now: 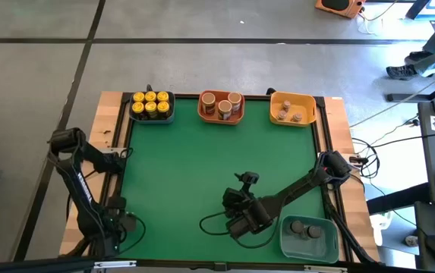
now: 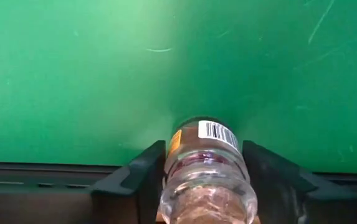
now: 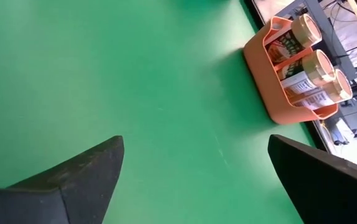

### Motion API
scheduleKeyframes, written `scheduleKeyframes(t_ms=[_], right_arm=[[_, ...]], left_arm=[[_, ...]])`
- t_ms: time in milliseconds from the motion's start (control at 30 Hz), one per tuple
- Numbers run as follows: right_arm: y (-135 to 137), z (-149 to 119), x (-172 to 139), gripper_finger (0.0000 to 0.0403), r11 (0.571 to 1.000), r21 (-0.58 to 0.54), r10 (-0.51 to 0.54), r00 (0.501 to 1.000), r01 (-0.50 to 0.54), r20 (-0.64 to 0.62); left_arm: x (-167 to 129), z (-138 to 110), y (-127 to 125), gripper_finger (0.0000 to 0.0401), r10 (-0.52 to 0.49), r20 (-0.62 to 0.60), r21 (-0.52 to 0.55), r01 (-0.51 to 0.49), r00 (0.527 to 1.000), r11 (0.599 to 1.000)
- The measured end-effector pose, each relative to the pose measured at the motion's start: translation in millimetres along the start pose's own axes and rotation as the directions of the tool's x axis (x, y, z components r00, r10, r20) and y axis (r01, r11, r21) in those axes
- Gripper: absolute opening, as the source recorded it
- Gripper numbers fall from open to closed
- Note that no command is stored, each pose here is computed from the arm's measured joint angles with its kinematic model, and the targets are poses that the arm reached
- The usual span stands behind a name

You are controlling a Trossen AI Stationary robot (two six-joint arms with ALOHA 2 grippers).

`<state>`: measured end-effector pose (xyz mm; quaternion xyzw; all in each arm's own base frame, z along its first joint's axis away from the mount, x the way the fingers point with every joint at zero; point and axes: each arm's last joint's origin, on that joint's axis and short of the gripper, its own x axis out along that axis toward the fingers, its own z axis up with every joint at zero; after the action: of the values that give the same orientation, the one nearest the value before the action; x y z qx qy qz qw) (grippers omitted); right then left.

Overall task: Sort spices by type
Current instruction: Put the black seasoning bottle into the green bin

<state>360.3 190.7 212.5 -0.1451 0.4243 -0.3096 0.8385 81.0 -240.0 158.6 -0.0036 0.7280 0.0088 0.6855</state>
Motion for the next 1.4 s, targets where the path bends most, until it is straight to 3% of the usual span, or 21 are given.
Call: scheduleKeyframes(t_ms=[67, 467, 833, 1100, 1200, 1400], right_arm=[[0.5, 0.1, -0.1, 0.0397, 1.000, 0.004, 0.007, 1.000, -0.007, -0.001], [-2.4, -5.0, -2.3, 0.0397, 0.997, -0.052, 0.060, 0.993, -0.065, -0.103], [-23.3, -21.4, -26.2, 0.0397, 0.978, -0.202, -0.078, 0.986, 0.048, -0.146], [-40.3, -55.3, -13.5, 0.0397, 0.951, -0.262, -0.214, 0.961, 0.164, -0.176], [-57.7, -69.8, -14.1, 0.0397, 0.962, -0.206, -0.218, 0.957, 0.178, -0.191], [-88.1, -97.4, -14.2, 0.0397, 0.997, 0.011, -0.071, 0.986, 0.074, -0.149]], left_arm=[[-0.2, 3.1, 0.9, 0.0179, -0.001, -0.002, 0.002, 0.001, 1.000, 1.000], [-13.5, 44.8, 22.3, 0.0182, 0.001, 0.003, 0.037, -0.001, 1.000, 0.999], [-35.9, 126.0, 90.7, 0.0186, 0.072, 0.132, 0.055, -0.080, 0.989, 0.995], [-44.5, 186.9, 152.2, 0.0188, 0.074, 0.284, 0.014, -0.081, 0.956, 0.997], [-45.6, 212.2, 167.7, 0.0187, 0.092, 0.335, 0.021, -0.105, 0.938, 0.994], [-40.4, 267.4, 179.8, 0.0184, 0.111, 0.333, 0.088, -0.148, 0.936, 0.985]])
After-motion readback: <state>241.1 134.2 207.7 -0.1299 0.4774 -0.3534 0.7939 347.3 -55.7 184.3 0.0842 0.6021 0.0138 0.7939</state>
